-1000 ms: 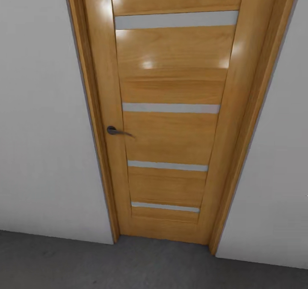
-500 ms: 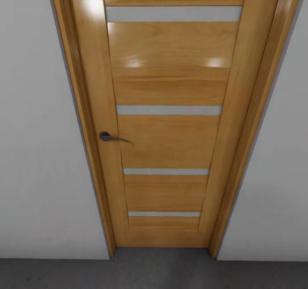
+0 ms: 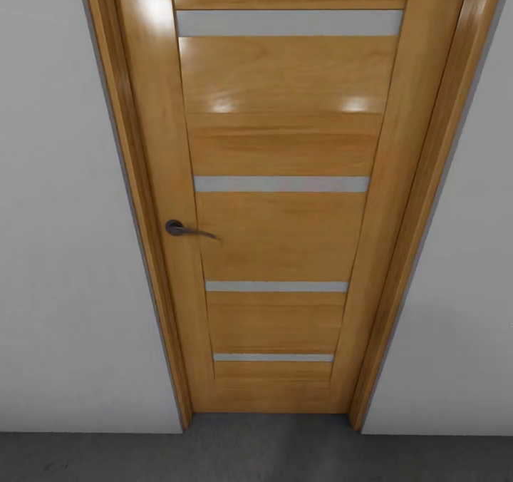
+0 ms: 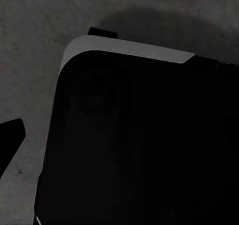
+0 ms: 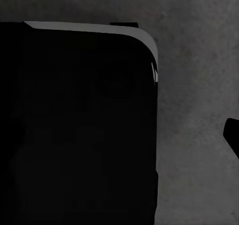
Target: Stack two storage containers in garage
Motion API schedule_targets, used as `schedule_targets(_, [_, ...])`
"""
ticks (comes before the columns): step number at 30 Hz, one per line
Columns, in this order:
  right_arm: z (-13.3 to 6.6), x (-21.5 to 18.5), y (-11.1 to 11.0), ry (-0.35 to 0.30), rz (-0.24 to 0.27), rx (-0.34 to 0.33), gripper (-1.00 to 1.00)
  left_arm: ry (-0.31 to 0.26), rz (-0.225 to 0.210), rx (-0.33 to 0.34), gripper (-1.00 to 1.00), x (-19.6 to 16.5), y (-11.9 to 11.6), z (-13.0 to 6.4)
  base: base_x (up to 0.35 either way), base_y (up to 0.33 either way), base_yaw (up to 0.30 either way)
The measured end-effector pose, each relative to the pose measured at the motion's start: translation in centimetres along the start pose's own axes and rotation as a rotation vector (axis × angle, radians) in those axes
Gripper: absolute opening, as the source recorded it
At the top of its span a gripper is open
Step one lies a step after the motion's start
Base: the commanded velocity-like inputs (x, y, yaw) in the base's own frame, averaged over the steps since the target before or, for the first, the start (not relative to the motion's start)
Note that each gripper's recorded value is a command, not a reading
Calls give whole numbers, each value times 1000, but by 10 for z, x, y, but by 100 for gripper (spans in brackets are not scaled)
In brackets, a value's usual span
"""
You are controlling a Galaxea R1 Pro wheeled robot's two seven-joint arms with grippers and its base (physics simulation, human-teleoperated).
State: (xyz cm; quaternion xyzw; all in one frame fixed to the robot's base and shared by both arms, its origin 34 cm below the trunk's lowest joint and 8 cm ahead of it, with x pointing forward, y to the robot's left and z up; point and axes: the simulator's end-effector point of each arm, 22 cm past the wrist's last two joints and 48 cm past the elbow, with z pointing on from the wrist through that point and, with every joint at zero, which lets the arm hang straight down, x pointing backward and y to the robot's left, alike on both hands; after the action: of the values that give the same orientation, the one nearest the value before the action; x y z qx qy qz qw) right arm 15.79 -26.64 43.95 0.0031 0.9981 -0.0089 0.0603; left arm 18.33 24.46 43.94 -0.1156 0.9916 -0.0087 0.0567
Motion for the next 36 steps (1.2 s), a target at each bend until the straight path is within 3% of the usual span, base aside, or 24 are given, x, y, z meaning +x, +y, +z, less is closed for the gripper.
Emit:
schedule_targets(18, [0,2,-1,8,-4,3,100,-2,-4,-5,100,-1,1,0,0,0,0])
schedule_targets(20, [0,2,-3,10,-10,4,100,-2,-28,-11,100,0,2,0,0,0,0])
schedule_targets(21, [1,-6,-13,-1,-11,23,100,-1,-74,-19,100,1,5,0,0,0,0])
schedule_targets(22, [1,-9,-17,-6,-12,29,100,0,-78,-20,100,1,6,0,0,0,0])
schedule_targets(29, [1,-80,-47,-124,-30,74,100,0,-88,-17,100,2,3,0,0,0,0])
schedule_targets(33, [-16,-164,-108,-117,-29,160,100,0,-88,-16,100,2,2,0,0,0,0])
schedule_targets(34, [-31,-205,-131,-131,-27,195,100,-1,-87,-16,100,2,2,0,0,0,0])
schedule_targets(36, [-49,-264,-142,-195,-20,213,100,-1,-87,-17,100,1,3,0,0,0,0])
